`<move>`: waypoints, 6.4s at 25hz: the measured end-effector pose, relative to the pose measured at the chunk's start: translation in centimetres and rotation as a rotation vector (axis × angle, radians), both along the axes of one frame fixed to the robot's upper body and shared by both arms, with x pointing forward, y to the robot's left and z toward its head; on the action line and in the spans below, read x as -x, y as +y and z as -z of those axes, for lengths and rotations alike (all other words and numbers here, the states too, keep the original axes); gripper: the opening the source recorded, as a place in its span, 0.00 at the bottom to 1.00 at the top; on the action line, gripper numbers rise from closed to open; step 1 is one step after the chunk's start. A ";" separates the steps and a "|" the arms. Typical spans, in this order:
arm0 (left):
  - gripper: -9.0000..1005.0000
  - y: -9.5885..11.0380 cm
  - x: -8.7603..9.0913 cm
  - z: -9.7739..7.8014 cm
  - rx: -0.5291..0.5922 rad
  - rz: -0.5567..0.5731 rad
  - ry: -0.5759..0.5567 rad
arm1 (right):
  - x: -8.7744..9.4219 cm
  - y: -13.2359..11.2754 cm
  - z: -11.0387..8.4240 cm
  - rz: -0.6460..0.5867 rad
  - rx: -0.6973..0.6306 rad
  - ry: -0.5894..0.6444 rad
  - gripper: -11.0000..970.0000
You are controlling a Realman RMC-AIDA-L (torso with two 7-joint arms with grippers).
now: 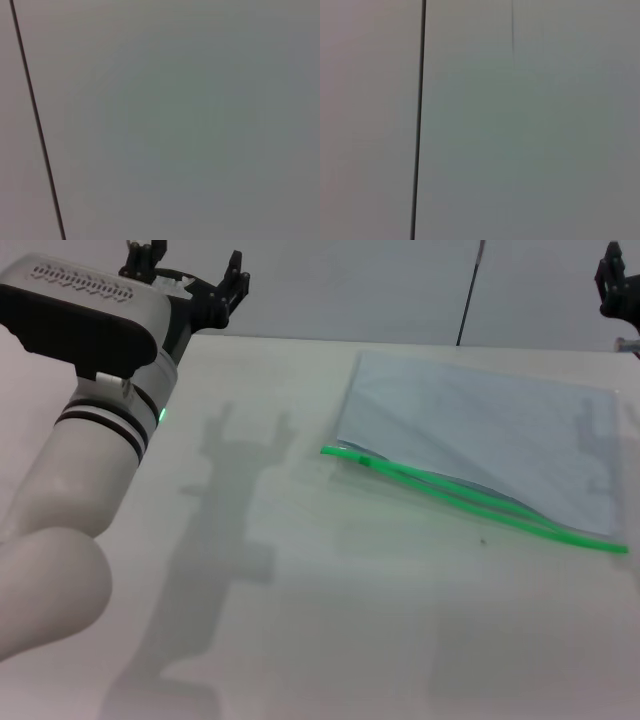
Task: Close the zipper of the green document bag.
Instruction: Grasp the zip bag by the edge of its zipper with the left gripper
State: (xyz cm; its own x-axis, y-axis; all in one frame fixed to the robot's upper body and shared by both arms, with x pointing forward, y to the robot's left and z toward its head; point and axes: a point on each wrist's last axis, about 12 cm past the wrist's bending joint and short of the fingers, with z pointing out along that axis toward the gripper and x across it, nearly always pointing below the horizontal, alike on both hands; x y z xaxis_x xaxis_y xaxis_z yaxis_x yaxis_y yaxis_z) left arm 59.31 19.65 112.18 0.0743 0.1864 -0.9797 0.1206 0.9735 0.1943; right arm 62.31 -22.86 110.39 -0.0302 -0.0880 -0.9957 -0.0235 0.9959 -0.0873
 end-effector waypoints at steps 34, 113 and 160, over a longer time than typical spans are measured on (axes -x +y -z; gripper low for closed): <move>0.86 -2.9 0.1 -1.8 -0.762 0.582 0.382 | -0.6 -0.4 0.7 0.004 0.001 0.036 0.57; 0.84 -6.3 -1.8 3.4 -1.058 0.611 0.266 | -1.5 0.5 0.5 -0.024 -0.011 0.051 0.56; 0.71 -8.2 -3.4 3.3 -1.098 0.610 0.168 | -2.0 1.8 -0.2 -0.062 -0.014 0.045 0.55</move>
State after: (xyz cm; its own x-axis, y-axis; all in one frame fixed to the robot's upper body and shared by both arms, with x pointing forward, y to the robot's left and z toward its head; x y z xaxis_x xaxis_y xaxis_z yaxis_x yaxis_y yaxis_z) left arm 62.71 11.49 108.89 0.3247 0.8836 -0.3374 0.5930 0.0877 0.8004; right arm 64.34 -21.08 110.57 -0.0694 -0.0774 -0.9946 -0.0890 0.9935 -0.0711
